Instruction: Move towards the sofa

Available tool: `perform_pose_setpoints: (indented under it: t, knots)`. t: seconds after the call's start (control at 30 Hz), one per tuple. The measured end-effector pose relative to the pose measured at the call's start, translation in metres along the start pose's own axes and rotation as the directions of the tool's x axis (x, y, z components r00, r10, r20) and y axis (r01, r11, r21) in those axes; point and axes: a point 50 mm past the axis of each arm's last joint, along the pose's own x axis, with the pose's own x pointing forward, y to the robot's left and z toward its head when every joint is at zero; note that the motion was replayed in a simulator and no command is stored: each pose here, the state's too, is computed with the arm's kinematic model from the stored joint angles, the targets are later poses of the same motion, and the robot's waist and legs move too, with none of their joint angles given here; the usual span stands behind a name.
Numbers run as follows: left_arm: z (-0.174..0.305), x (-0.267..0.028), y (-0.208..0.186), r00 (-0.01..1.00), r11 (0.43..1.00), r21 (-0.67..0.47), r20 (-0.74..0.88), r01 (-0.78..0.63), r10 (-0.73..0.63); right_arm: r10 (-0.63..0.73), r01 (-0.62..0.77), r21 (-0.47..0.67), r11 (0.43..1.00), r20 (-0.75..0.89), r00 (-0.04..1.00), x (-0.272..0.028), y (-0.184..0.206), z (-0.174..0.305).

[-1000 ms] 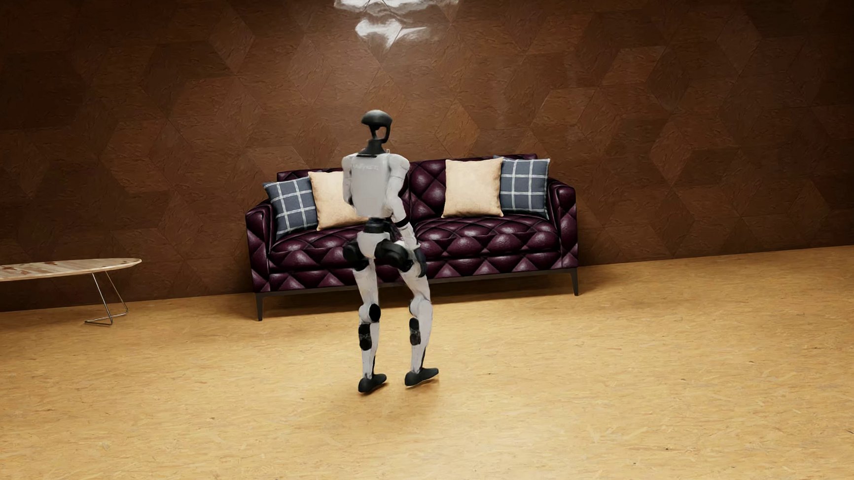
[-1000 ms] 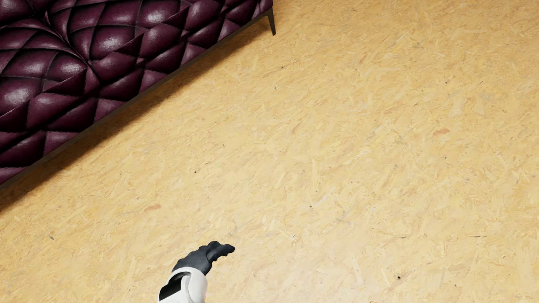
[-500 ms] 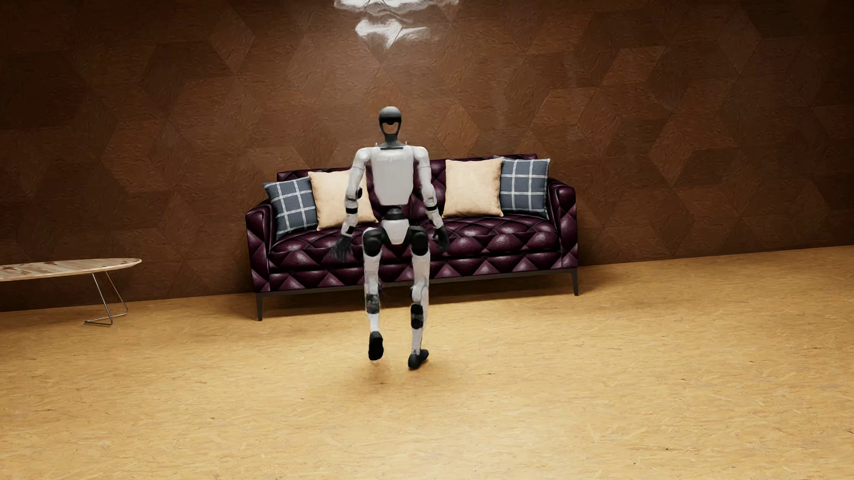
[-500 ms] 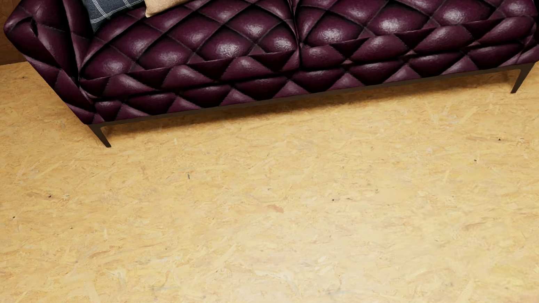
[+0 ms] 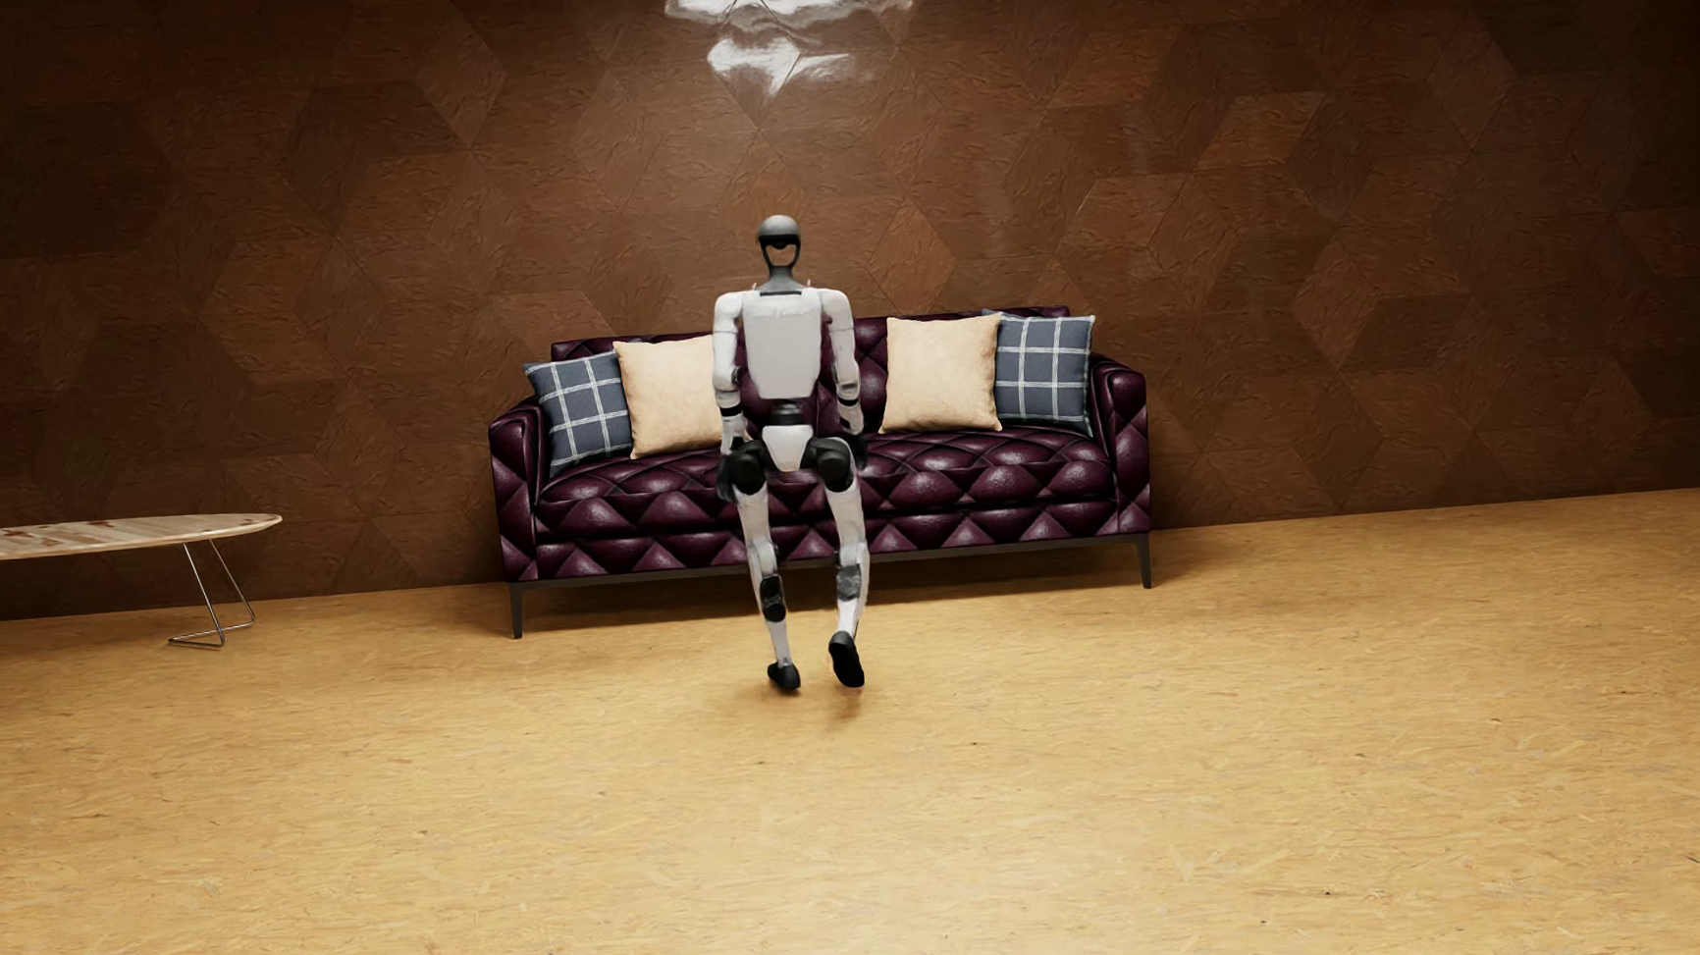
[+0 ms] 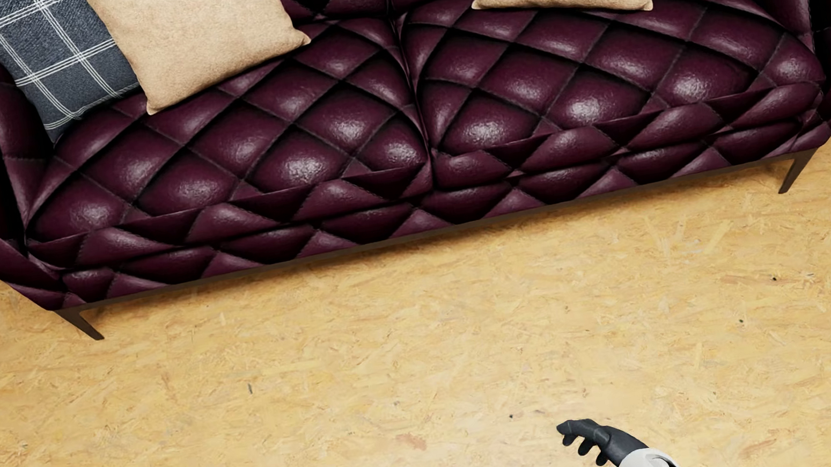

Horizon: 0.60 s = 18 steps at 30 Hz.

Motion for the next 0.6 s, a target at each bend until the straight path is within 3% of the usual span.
perform_pose_setpoints:
  t: [0.07, 0.13, 0.2, 0.27, 0.37, 0.43, 0.5, 0.6]
  knots:
    - [0.015, 0.000, 0.059, 0.963, 0.964, -0.039, 0.043, -0.263, 0.265, -0.070, 0.092, 0.124, 0.988, -0.170, 0.983, -0.008, 0.005, -0.041]
    - [0.031, -0.007, 0.118, 0.909, 0.912, -0.001, 0.074, -0.411, 0.409, -0.089, 0.187, 0.265, 0.946, -0.340, 0.936, -0.024, 0.016, -0.081]
    - [0.060, -0.026, 0.169, 0.835, 0.848, 0.001, 0.174, -0.530, 0.522, -0.036, 0.159, 0.254, 0.954, -0.431, 0.902, -0.041, 0.027, -0.116]
    - [0.092, -0.052, 0.204, 0.717, 0.766, -0.069, 0.308, -0.639, 0.625, 0.025, 0.128, 0.260, 0.957, -0.513, 0.858, -0.061, 0.041, -0.145]
    - [0.120, -0.080, 0.223, 0.583, 0.693, -0.156, 0.431, -0.704, 0.689, 0.156, 0.058, 0.315, 0.948, -0.611, 0.776, -0.089, 0.083, -0.168]
    - [0.117, -0.078, 0.209, 0.569, 0.695, -0.283, 0.416, -0.660, 0.710, 0.249, -0.067, 0.301, 0.951, -0.619, 0.745, -0.093, 0.098, -0.167]
    - [0.111, -0.066, 0.179, 0.624, 0.748, -0.289, 0.419, -0.597, 0.660, 0.296, -0.141, 0.303, 0.942, -0.560, 0.774, -0.084, 0.101, -0.152]
    - [0.086, -0.033, 0.129, 0.827, 0.894, 0.030, 0.395, -0.447, 0.400, 0.135, 0.016, 0.316, 0.949, -0.448, 0.884, -0.059, 0.076, -0.118]
